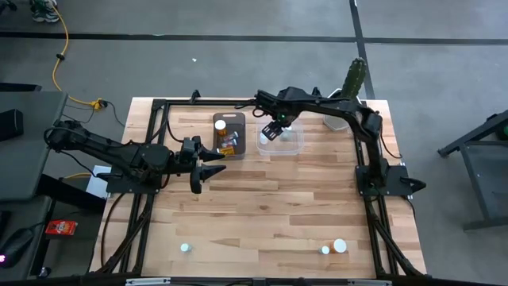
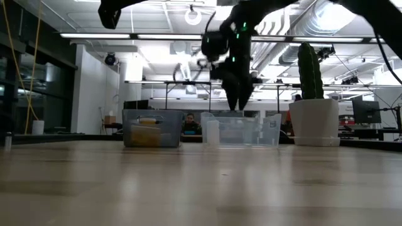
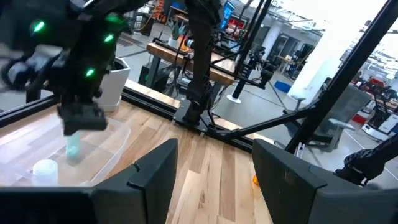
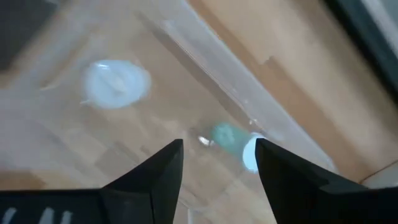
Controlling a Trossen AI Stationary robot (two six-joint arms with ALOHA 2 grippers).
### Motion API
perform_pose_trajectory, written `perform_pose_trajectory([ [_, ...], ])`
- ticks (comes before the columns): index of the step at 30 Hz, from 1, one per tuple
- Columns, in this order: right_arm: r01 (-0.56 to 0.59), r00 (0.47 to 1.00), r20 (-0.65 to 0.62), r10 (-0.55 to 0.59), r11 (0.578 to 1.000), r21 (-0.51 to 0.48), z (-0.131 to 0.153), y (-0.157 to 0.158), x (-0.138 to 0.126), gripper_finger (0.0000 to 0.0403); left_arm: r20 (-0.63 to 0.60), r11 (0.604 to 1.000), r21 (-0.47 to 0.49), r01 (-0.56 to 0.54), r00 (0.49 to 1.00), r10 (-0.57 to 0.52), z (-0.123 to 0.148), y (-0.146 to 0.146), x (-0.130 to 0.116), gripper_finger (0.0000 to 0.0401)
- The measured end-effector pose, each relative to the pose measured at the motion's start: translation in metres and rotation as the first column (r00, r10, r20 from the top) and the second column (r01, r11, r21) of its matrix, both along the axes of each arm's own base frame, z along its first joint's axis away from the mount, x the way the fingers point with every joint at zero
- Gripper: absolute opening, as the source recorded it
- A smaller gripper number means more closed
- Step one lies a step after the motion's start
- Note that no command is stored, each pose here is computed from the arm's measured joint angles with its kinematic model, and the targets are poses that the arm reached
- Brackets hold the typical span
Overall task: Pick and place medicine bottles into bin by pill shape (circle, oval)
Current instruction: Put the right green tablet bottle into the transparent bin
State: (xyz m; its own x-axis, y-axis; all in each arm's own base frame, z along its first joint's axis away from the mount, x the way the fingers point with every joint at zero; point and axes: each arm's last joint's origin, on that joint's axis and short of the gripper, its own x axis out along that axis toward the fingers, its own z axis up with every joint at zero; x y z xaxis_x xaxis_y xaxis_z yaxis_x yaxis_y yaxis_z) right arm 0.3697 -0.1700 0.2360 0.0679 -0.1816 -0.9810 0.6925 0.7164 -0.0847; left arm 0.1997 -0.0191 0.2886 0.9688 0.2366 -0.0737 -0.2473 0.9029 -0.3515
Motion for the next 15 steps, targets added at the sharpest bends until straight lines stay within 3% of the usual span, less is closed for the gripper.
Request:
perform_pose_trajectory([
  [10, -0.189, 0.954, 0.194, 0.227, 0.962, -0.196, 0.069, 0.062, -0.015, 0.0195, -0.013, 0.999, 0.039, -0.036, 0.999, 0.037, -0.001, 0.001, 0.0, 0.0196],
  [13, -0.205, 0.901, 0.336, 0.276, 0.951, -0.231, 0.072, 0.09, -0.031, 0.0195, -0.013, 0.998, 0.039, -0.039, 0.999, 0.039, 0.0, 0.001, 0.0, 0.0196],
  [15, -0.213, 0.834, 0.464, 0.298, 0.95, -0.227, 0.071, 0.112, -0.044, 0.0195, -0.013, 0.998, 0.039, -0.039, 0.999, 0.04, 0.0, 0.001, 0.0, 0.0196],
])
